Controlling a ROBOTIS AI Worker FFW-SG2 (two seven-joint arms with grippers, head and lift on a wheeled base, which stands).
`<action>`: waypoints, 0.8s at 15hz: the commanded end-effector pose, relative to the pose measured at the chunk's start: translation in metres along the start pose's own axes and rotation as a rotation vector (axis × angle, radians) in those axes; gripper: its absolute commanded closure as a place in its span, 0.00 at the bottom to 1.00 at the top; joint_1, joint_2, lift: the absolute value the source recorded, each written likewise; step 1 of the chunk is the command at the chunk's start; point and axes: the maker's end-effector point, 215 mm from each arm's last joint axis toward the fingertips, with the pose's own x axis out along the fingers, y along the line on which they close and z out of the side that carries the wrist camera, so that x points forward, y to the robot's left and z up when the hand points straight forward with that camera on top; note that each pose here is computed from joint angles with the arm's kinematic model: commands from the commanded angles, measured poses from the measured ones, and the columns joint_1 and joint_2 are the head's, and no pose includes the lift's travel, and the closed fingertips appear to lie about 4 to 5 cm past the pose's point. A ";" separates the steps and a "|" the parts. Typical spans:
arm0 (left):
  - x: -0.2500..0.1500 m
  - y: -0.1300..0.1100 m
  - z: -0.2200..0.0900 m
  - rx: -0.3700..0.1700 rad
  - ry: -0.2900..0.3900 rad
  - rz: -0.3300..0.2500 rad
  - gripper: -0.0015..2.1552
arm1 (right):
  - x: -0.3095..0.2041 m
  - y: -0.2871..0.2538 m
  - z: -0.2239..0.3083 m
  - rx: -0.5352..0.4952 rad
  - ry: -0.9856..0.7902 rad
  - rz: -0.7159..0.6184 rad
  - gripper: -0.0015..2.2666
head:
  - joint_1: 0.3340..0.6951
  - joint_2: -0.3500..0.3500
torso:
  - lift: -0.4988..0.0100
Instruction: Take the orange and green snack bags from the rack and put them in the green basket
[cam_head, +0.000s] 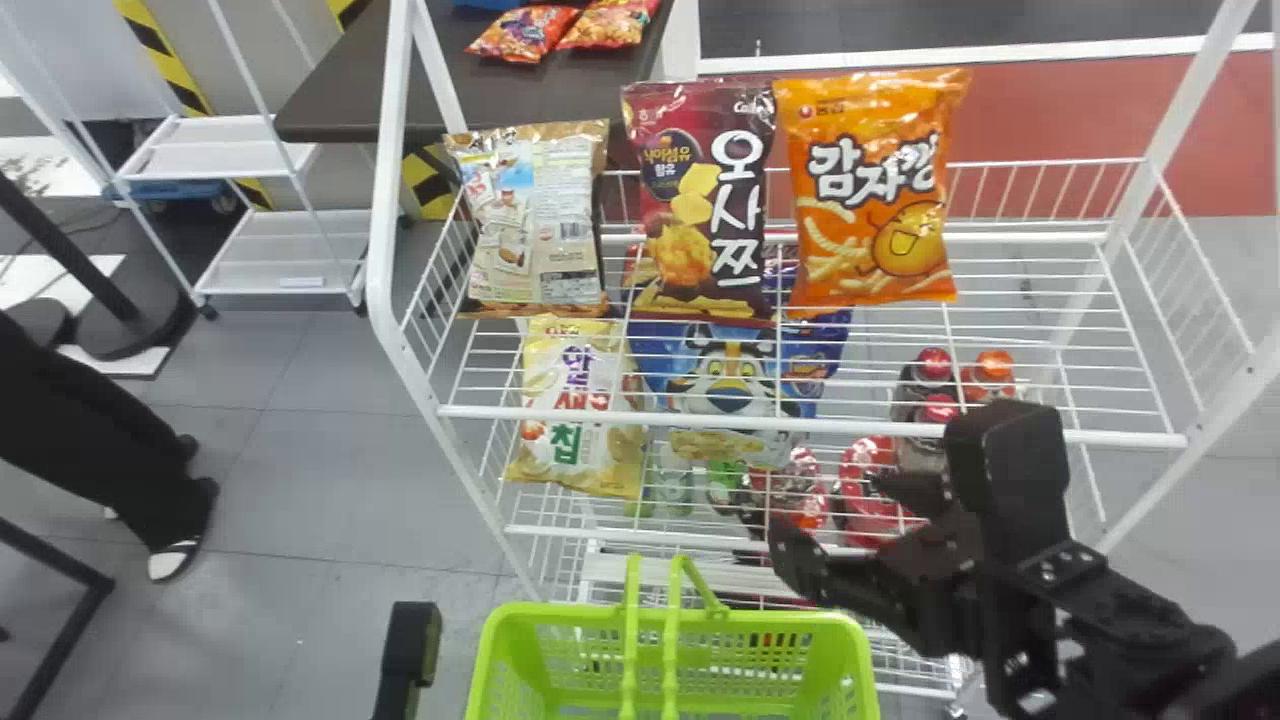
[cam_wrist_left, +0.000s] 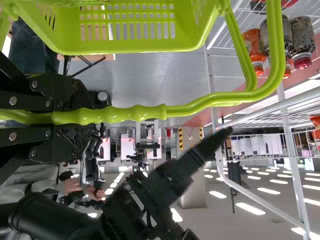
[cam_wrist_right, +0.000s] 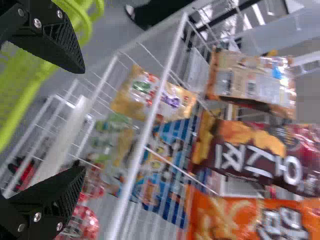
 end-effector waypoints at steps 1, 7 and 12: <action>-0.001 0.000 0.000 0.003 0.001 0.002 1.00 | 0.003 -0.010 0.036 -0.016 -0.128 -0.033 0.06 | 1.00 0.67 | 0.98; -0.004 0.001 -0.004 -0.003 0.001 0.006 1.00 | 0.020 -0.030 0.102 -0.021 -0.485 -0.182 0.06 | 1.00 0.63 | 0.98; -0.002 -0.001 -0.007 0.001 0.009 0.004 1.00 | 0.069 -0.039 0.117 -0.023 -0.475 -0.235 0.06 | 1.00 0.66 | 0.98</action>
